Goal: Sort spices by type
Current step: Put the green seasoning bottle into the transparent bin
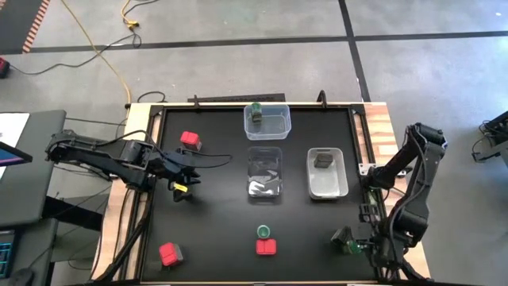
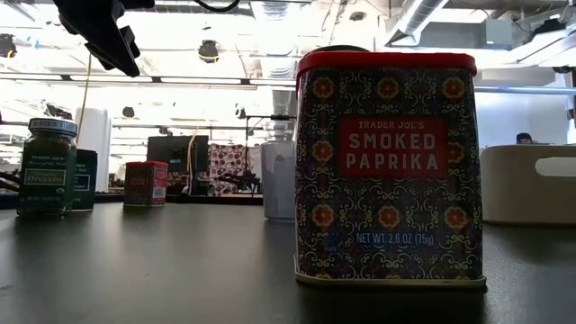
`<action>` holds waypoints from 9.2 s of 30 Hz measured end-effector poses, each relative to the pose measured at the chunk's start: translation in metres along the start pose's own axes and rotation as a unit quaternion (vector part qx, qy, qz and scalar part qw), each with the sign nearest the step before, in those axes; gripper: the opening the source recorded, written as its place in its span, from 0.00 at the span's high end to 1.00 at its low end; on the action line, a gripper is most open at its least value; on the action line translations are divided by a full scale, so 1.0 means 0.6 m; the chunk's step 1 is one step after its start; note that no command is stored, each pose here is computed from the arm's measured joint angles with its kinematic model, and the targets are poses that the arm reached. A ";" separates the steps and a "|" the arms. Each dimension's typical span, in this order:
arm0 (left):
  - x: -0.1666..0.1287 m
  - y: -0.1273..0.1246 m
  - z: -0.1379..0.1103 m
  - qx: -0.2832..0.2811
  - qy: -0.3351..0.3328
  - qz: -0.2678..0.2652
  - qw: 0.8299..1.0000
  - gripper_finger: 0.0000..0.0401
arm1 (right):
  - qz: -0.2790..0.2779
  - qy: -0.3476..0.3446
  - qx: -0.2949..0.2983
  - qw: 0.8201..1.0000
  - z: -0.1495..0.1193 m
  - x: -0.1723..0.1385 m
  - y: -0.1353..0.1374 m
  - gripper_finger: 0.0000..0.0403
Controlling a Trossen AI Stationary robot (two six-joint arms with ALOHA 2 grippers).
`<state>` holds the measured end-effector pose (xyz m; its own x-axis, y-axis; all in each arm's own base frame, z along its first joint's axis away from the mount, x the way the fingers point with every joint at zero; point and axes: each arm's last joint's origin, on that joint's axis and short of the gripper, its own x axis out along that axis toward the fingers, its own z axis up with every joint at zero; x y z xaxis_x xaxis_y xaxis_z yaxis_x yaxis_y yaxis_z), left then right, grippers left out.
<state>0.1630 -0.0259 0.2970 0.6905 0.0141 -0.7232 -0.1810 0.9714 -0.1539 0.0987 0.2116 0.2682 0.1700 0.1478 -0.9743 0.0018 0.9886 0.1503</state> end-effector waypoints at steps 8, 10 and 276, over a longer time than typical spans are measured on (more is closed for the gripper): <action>0.000 0.000 0.000 0.000 0.000 0.000 1.000 0.81 | 0.010 -0.005 -0.027 1.000 -0.002 0.023 0.000 0.18; 0.000 0.000 0.000 0.000 0.000 0.000 1.000 0.81 | 0.004 -0.003 -0.032 0.999 -0.001 0.028 0.001 0.18; 0.001 0.024 0.019 -0.121 -0.065 0.074 0.988 0.81 | -0.268 -0.120 -0.160 0.943 0.438 0.020 -0.775 0.35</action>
<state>0.1687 -0.0092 0.3019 0.7245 0.1975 -0.6603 -0.4387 0.8711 -0.2209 0.3587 -0.2533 0.2306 0.4479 -0.3467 -0.8241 -0.1396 0.8833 -0.4475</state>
